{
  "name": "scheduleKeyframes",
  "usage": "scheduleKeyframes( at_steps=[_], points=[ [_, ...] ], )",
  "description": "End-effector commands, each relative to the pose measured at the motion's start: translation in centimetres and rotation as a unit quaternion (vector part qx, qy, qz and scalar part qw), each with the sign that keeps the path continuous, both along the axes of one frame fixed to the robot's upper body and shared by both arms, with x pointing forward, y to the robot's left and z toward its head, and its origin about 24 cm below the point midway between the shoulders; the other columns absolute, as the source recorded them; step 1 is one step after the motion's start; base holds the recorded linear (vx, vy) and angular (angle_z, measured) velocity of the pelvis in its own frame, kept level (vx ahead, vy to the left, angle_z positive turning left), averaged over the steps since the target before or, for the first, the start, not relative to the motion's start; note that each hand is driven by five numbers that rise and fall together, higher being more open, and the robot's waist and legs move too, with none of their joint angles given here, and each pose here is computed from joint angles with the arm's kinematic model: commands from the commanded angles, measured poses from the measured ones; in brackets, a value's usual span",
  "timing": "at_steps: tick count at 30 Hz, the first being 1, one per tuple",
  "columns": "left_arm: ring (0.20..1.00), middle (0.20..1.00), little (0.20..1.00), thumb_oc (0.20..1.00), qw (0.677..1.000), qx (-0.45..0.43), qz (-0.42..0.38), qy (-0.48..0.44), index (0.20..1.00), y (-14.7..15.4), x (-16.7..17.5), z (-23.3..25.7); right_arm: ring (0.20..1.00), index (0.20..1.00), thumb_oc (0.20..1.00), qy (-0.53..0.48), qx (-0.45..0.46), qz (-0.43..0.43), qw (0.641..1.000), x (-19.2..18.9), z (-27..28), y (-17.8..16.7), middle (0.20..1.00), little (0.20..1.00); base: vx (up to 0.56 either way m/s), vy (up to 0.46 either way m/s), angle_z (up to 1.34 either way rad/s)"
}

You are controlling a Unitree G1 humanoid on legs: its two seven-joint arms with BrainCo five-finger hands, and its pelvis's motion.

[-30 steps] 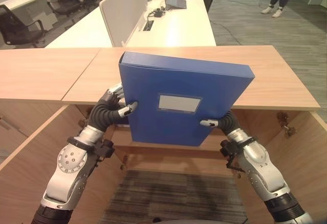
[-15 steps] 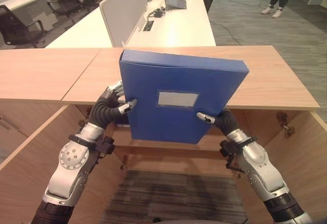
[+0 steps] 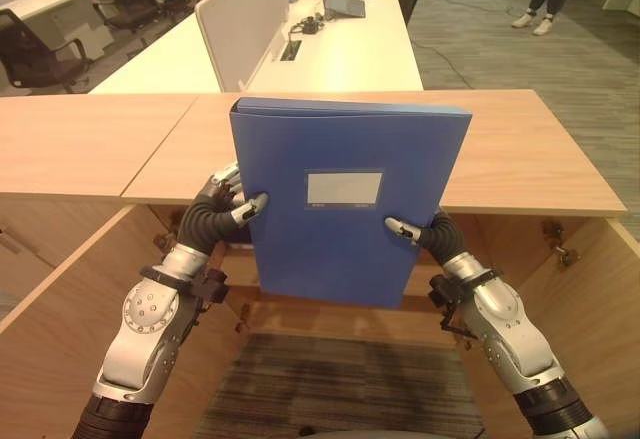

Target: Put the empty folder in the office cabinet

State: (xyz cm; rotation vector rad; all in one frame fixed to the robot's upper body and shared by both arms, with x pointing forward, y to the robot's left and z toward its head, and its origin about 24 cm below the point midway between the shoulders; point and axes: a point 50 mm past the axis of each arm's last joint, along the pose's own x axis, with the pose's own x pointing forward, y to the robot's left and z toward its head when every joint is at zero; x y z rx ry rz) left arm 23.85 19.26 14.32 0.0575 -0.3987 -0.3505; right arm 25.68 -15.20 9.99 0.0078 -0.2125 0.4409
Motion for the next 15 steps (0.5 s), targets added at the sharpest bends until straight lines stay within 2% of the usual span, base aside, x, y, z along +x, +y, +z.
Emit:
scheduleKeyframes(
  at_steps=[1,2,6,7,11,12,15],
  points=[
    [0.586,0.586,0.586,0.586,0.997,-0.013,-0.015,-0.074,0.586,-0.1,-0.1,2.5,0.200,0.200,0.200,-0.076,0.015,0.061,0.995,0.0,3.3,1.8,0.200,0.200,0.00,0.000,0.00],
    [1.000,1.000,1.000,1.000,0.998,-0.011,-0.009,-0.064,1.000,0.2,-0.2,2.0,0.200,0.200,0.200,-0.078,0.013,0.064,0.995,-0.2,3.4,1.6,0.200,0.200,0.00,0.000,0.00],
    [1.000,1.000,1.000,1.000,0.999,-0.017,0.028,0.041,1.000,4.0,-1.7,-2.0,0.200,0.200,0.200,-0.100,0.018,0.094,0.990,-1.7,4.6,0.2,0.200,0.200,0.00,0.000,0.00],
    [1.000,1.000,1.000,1.000,0.999,-0.017,0.028,0.041,1.000,4.0,-1.8,-2.0,0.200,0.200,0.200,-0.099,0.018,0.094,0.990,-1.7,4.5,0.2,0.200,0.200,0.00,0.000,0.00],
    [1.000,1.000,1.000,1.000,0.984,-0.071,0.032,0.159,1.000,6.6,-3.7,-6.5,0.200,0.200,0.200,-0.119,0.018,0.144,0.982,-2.5,5.8,0.3,0.200,0.200,0.00,0.000,0.00],
    [1.000,1.000,1.000,1.000,0.984,-0.071,0.032,0.159,1.000,6.6,-3.7,-6.5,0.200,0.200,0.200,-0.119,0.018,0.144,0.982,-2.5,5.8,0.3,0.200,0.200,0.00,0.000,0.00],
    [1.000,1.000,1.000,1.000,0.963,-0.059,0.022,0.261,1.000,8.6,-6.6,-9.6,0.200,0.200,0.200,-0.122,0.002,0.177,0.977,-2.8,6.2,0.4,0.200,0.200,0.00,0.000,0.00]
  ],
)
